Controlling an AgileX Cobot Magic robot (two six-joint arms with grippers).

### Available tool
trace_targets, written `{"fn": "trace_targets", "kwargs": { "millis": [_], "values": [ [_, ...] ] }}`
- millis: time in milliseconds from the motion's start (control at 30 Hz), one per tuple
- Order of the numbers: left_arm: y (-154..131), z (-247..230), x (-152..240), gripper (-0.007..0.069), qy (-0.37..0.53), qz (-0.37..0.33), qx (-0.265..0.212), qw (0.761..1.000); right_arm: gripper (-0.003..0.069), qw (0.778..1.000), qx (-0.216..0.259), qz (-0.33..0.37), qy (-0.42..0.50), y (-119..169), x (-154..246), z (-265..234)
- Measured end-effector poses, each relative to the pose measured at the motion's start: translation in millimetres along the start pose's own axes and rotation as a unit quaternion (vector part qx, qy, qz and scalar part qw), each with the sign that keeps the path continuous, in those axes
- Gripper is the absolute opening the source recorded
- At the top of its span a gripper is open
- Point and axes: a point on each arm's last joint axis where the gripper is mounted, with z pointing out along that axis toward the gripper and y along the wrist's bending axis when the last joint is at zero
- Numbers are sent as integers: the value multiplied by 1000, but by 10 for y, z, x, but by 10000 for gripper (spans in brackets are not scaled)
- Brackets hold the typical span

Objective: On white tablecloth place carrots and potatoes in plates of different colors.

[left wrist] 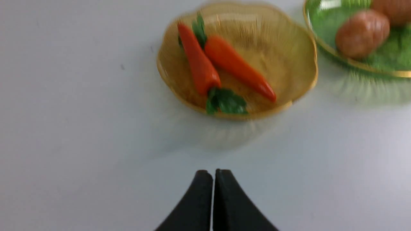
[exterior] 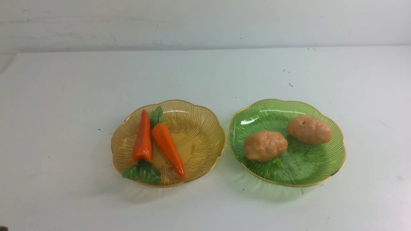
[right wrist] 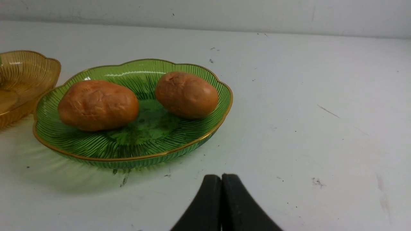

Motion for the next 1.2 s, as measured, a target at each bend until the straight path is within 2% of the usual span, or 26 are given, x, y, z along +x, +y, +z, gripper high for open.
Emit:
{"fn": "trace_targets", "kwargs": {
  "millis": [67, 167, 267, 300, 567, 767, 900, 1067, 1200],
  "values": [
    [6, -4, 48, -3, -41, 0, -6, 999, -15, 1000, 0, 0, 0, 0, 0, 0],
    [30, -47, 52, -3, -179, -2, -23, 983, -15, 1000, 0, 0, 0, 0, 0, 0],
    [40, -68, 57, -3, -230, -2, -17, 973, -15, 1000, 0, 0, 0, 0, 0, 0],
    [40, -69, 56, -3, -233, -5, -29, 972, -15, 1000, 0, 0, 0, 0, 0, 0],
    [52, -24, 85, -3, -227, -1, -33, 973, -15, 1000, 0, 0, 0, 0, 0, 0],
    [159, 500, 576, -3, -161, 2, -56, 985, -15, 1000, 0, 0, 0, 0, 0, 0],
    [242, 761, 1002, -3, -107, 7, -91, 990, -15, 1000, 0, 0, 0, 0, 0, 0],
    [286, 786, 1068, -3, -96, -23, -124, 987, -15, 1000, 0, 1, 0, 0, 1, 0],
    [287, 788, 1082, -3, -89, -27, -125, 988, -15, 1000, 0, 14, 0, 0, 1, 0]
  ]
}}
